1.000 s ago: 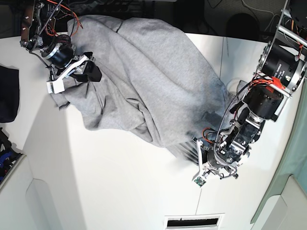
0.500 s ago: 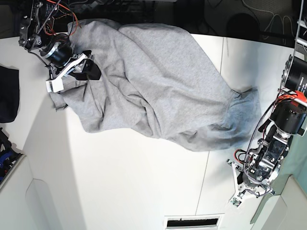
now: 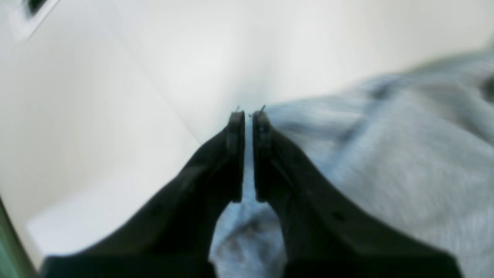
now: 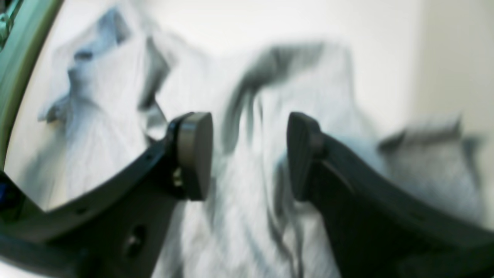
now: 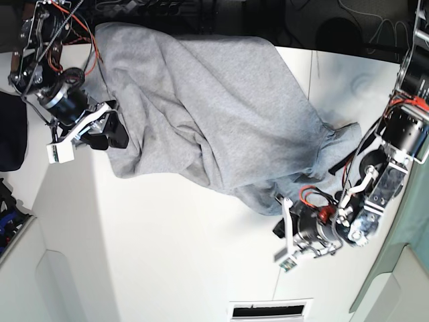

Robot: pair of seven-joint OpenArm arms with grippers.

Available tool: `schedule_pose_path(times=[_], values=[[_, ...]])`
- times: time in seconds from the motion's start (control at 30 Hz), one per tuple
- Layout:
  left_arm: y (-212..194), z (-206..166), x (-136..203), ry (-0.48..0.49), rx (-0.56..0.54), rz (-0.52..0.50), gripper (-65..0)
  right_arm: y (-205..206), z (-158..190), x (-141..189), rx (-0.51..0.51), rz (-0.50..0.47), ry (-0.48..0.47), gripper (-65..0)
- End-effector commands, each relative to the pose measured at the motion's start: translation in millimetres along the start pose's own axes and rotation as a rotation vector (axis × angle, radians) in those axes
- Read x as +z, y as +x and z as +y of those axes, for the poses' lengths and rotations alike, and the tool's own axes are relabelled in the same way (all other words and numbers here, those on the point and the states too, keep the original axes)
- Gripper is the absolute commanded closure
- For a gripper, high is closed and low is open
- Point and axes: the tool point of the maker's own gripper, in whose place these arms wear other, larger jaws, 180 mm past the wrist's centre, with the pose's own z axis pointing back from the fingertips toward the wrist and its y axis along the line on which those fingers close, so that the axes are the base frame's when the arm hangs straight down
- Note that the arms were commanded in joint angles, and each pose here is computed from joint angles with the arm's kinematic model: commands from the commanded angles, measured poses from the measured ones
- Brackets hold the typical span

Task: Layout the t-shirt on the table in an organized manner, then fold the t-shirt properly
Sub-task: 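Release and reposition the left gripper onto the shirt body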

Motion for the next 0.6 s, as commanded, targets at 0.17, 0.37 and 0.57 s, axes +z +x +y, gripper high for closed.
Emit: schedule_pose_path(times=[0.17,0.37,0.57], values=[[-11,-81,12,-0.133,-0.034,-0.054,-7.0,68,-27,-32,0.055,-0.112,-0.09,-30.8],[-70,-122,9,-0.195,0.003,0.052,-7.0,90,-47,-84,-0.005,-0.072,-0.099,-30.8],[-85,-137,9,-0.221,0.026,0.057,-7.0,67,-32,-128,0.085,0.121,-0.034,-30.8]])
